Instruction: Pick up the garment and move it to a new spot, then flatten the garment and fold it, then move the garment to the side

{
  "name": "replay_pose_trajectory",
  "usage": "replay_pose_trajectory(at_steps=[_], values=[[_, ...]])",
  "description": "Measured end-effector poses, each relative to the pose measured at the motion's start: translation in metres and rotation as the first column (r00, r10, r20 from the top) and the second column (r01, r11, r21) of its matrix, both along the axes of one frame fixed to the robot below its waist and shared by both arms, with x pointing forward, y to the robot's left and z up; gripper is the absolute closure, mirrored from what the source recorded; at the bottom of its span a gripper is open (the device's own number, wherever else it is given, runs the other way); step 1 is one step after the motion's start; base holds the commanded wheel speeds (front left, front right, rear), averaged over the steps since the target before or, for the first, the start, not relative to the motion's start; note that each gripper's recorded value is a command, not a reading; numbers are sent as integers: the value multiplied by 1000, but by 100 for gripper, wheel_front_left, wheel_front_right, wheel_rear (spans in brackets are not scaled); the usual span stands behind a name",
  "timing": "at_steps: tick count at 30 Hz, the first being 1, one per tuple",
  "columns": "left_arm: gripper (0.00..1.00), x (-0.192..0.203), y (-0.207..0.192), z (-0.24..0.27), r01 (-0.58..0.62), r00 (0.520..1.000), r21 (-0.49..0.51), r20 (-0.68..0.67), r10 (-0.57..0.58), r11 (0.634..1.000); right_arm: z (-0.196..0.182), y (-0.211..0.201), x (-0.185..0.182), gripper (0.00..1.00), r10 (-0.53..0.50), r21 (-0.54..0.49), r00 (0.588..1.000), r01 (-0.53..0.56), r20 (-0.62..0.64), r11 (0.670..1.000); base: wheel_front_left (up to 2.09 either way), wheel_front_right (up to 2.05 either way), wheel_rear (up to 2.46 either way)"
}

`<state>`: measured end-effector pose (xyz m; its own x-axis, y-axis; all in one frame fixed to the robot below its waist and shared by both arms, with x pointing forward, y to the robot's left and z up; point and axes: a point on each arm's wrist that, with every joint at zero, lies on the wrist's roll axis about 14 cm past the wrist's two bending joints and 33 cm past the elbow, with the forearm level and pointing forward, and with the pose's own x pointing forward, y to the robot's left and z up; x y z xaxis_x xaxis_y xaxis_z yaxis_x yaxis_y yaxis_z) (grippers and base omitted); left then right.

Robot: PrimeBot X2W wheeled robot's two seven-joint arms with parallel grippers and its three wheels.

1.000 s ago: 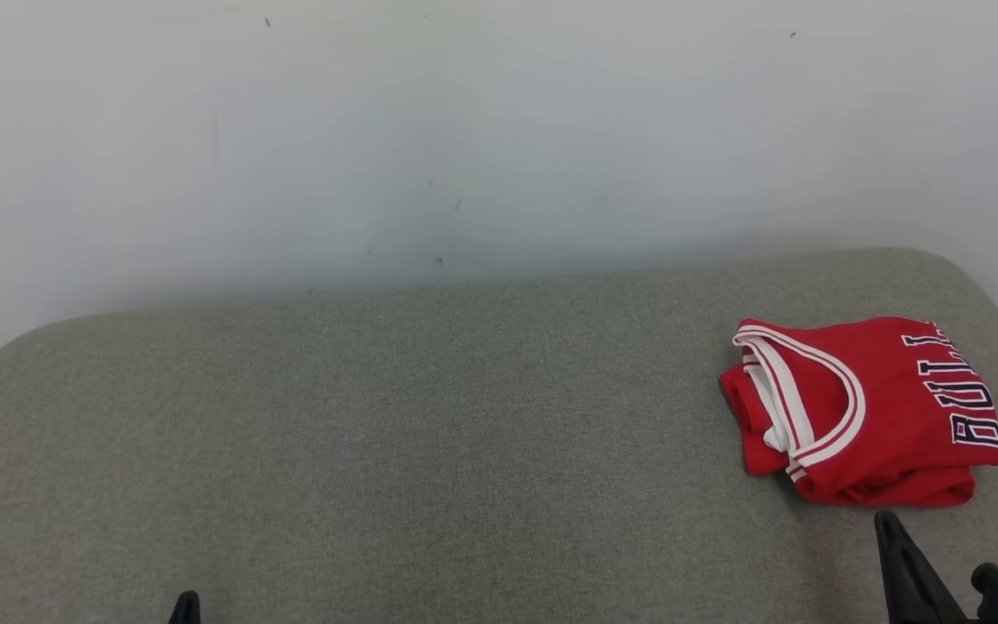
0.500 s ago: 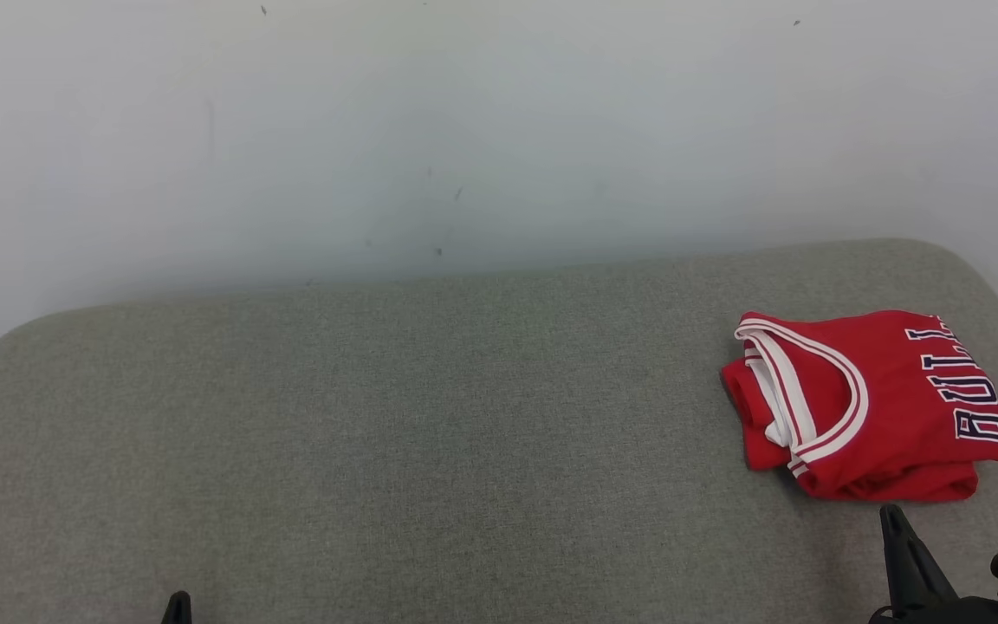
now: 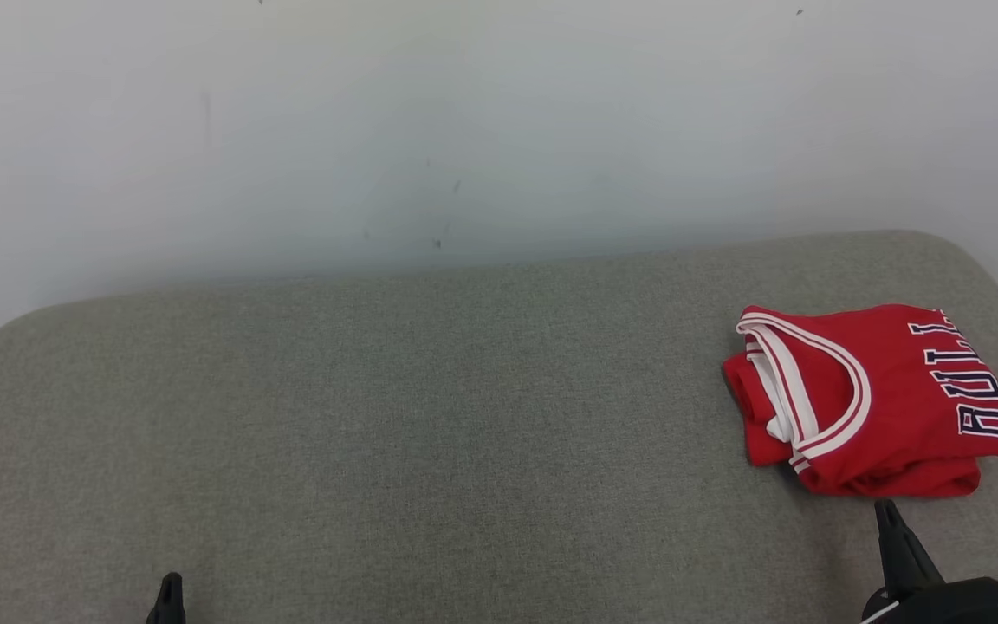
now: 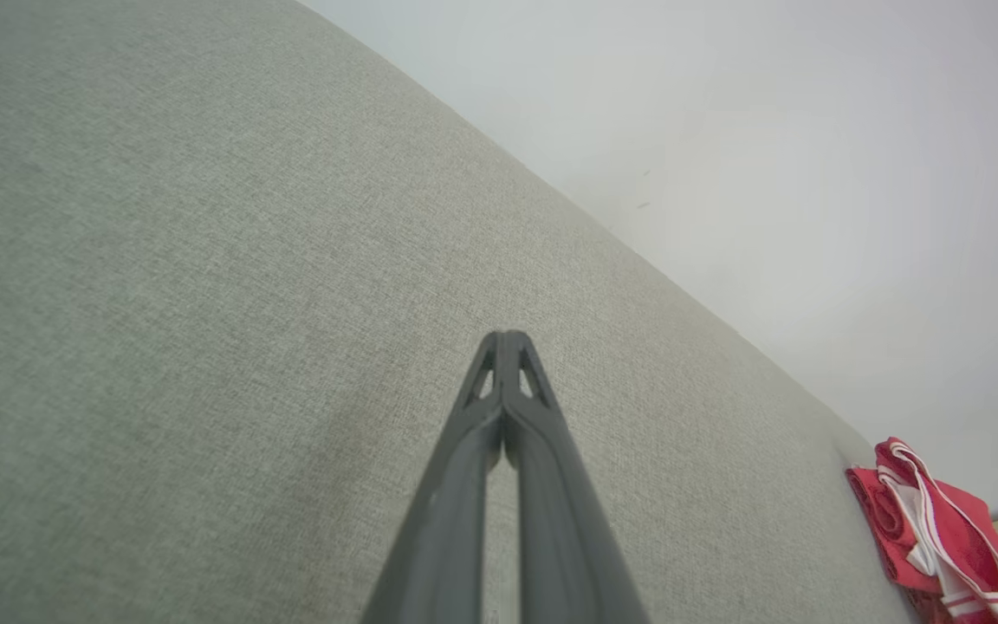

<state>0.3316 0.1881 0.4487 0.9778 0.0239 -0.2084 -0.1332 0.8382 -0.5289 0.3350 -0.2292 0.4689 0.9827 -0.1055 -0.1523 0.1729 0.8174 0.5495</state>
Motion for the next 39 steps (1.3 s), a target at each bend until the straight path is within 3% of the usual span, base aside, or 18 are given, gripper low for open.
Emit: replay_pose_trajectory(at_steps=[13,21,39], values=[[100,8,1,-1,-32,999,-182,-18,30,983,-1,4,10,100,-14,188,1000,14,-3,982,0,0,0],[100,13,1,1,-53,999,-305,-24,48,951,-1,6,15,100,-24,298,1000,23,1,954,0,0,0],[100,27,0,9,-68,997,-541,-10,75,838,0,13,26,100,-43,539,999,27,16,842,0,0,0]])
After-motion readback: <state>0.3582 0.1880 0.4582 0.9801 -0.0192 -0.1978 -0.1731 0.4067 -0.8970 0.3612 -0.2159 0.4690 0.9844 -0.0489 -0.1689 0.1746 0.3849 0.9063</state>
